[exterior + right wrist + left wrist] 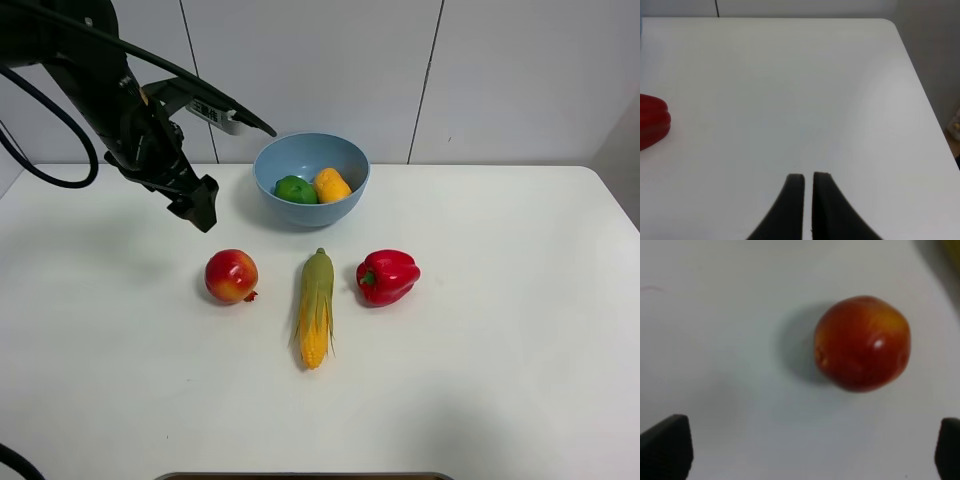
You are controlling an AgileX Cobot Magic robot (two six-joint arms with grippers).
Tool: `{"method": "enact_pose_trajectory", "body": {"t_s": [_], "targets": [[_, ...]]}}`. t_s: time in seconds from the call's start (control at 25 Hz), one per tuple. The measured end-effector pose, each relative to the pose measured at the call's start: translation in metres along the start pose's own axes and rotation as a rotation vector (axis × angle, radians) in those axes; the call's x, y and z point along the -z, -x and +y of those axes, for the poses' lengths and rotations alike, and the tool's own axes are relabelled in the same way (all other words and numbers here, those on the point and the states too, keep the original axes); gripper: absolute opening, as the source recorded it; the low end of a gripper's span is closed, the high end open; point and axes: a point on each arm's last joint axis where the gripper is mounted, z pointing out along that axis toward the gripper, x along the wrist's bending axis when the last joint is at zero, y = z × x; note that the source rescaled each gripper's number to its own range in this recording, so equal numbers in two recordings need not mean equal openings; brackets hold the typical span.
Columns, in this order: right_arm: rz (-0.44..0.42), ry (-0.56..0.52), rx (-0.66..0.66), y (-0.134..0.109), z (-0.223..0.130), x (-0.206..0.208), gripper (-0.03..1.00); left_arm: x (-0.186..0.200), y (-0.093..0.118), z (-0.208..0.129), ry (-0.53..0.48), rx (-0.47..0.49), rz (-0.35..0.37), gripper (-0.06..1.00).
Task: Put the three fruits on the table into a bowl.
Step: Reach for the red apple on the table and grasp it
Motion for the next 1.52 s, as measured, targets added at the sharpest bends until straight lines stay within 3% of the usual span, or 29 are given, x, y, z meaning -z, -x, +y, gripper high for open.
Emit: {"method": "enact_pose_trajectory", "body": {"t_s": [0.52,1.52], "targets": [[0.0,0.0,0.0,0.0,0.0,0.0,0.0,-0.045,0.016,-0.005,-0.017,0.073,-0.037,1.0],[0.0,0.0,0.0,0.0,0.0,0.0,0.0,-0.12,0.017,-0.014,-0.052,0.087,-0.041,1.0]]}}
